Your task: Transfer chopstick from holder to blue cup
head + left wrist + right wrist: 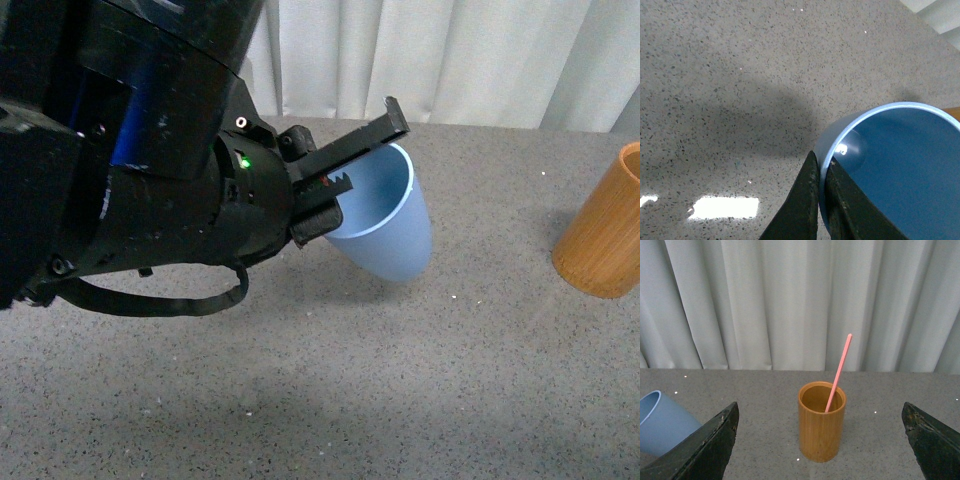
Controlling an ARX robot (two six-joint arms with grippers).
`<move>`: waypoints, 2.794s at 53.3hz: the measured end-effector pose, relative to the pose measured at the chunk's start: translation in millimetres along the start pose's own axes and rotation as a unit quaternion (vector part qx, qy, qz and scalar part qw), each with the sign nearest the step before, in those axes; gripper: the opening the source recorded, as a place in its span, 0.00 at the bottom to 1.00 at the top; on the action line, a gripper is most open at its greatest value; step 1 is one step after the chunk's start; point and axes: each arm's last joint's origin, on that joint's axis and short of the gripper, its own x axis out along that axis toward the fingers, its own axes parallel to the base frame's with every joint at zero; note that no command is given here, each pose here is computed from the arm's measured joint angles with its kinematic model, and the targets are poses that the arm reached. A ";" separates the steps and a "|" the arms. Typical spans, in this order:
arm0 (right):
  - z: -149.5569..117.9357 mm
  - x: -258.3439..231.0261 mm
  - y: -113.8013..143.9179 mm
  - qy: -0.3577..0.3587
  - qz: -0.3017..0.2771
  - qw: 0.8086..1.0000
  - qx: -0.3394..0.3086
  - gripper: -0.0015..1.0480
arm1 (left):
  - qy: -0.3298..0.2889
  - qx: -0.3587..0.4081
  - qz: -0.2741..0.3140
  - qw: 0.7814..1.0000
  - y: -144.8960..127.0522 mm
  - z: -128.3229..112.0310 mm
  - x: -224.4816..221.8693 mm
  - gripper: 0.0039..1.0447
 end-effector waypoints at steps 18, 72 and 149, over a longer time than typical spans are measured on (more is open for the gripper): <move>0.0 0.0 0.0 0.000 0.000 1.000 0.000 0.91 | -0.015 -0.010 0.043 0.999 7.1 -5.8 17.8 0.03; 0.0 0.0 0.0 0.000 0.000 1.000 0.000 0.91 | -0.020 -0.004 0.055 0.998 1.0 -5.4 24.4 0.64; 0.0 0.0 0.0 0.000 0.000 1.000 0.000 0.91 | -0.365 0.255 0.089 0.891 136.2 -28.2 -224.7 0.03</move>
